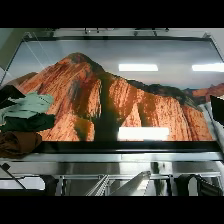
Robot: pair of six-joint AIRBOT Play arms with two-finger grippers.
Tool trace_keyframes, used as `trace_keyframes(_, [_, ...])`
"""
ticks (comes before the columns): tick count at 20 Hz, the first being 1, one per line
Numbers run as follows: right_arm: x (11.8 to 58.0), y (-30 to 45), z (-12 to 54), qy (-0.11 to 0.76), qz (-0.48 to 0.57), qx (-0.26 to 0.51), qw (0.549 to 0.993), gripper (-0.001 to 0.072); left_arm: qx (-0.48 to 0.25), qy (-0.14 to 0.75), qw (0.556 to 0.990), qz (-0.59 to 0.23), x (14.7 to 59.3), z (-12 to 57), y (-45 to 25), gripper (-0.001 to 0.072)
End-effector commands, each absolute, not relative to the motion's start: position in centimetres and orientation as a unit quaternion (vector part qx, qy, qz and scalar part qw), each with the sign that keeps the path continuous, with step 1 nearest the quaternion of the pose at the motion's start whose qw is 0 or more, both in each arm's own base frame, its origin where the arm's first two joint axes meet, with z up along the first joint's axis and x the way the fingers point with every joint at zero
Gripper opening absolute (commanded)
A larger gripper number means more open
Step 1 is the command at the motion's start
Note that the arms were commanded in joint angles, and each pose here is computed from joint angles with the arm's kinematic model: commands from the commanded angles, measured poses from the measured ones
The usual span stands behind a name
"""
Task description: Fold the shirts.
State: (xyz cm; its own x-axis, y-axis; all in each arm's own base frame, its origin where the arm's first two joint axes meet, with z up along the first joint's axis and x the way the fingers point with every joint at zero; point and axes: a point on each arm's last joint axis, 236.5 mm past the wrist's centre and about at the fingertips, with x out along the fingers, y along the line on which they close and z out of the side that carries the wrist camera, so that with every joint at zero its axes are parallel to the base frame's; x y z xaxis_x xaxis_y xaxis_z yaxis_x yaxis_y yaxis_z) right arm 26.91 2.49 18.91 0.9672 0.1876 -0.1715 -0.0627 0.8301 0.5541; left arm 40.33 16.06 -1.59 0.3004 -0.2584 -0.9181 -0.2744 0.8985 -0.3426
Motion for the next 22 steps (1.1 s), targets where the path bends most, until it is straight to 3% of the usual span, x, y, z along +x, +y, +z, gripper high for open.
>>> trace_keyframes(1, [26.9,2.6,19.0,0.108,0.067,0.286,0.950,0.0018,-0.175,0.652,0.737,0.016,40.9,-5.2,16.0,0.0720])
trace_keyframes(5, [26.9,2.6,19.0,0.109,0.067,0.286,0.950,0.0018,-0.103,0.718,0.688,0.003,40.2,-8.7,14.0,0.0691])
trace_keyframes(6, [26.9,2.6,19.0,0.109,0.067,0.285,0.950,0.0018,-0.084,0.732,0.676,0.012,39.9,-9.3,13.9,0.0520])
trace_keyframes(7, [26.9,2.6,19.0,0.109,0.067,0.286,0.950,0.0018,-0.064,0.741,0.669,0.016,39.6,-9.4,14.0,0.0191])
trace_keyframes(8, [26.9,2.6,19.0,0.109,0.067,0.286,0.950,0.0018,-0.045,0.742,0.669,0.018,39.8,-9.2,14.0,0.0009])
trace_keyframes(13, [26.9,2.6,19.0,0.109,0.067,0.286,0.950,0.0018,-0.016,0.662,0.749,-0.015,45.6,-1.6,10.0,0.0017])
trace_keyframes(16, [26.9,2.6,19.0,0.108,0.068,0.286,0.950,0.0018,-0.086,0.588,0.784,-0.180,48.2,5.2,-0.7,0.0017])
trace_keyframes(19, [26.9,2.6,19.0,0.109,0.068,0.286,0.950,0.0018,-0.123,0.505,0.768,-0.374,47.2,12.6,-13.6,0.0017])
trace_keyframes(22, [26.9,2.6,19.0,0.109,0.068,0.286,0.950,0.0018,-0.058,0.501,0.737,-0.450,44.1,12.9,-22.3,0.0019])
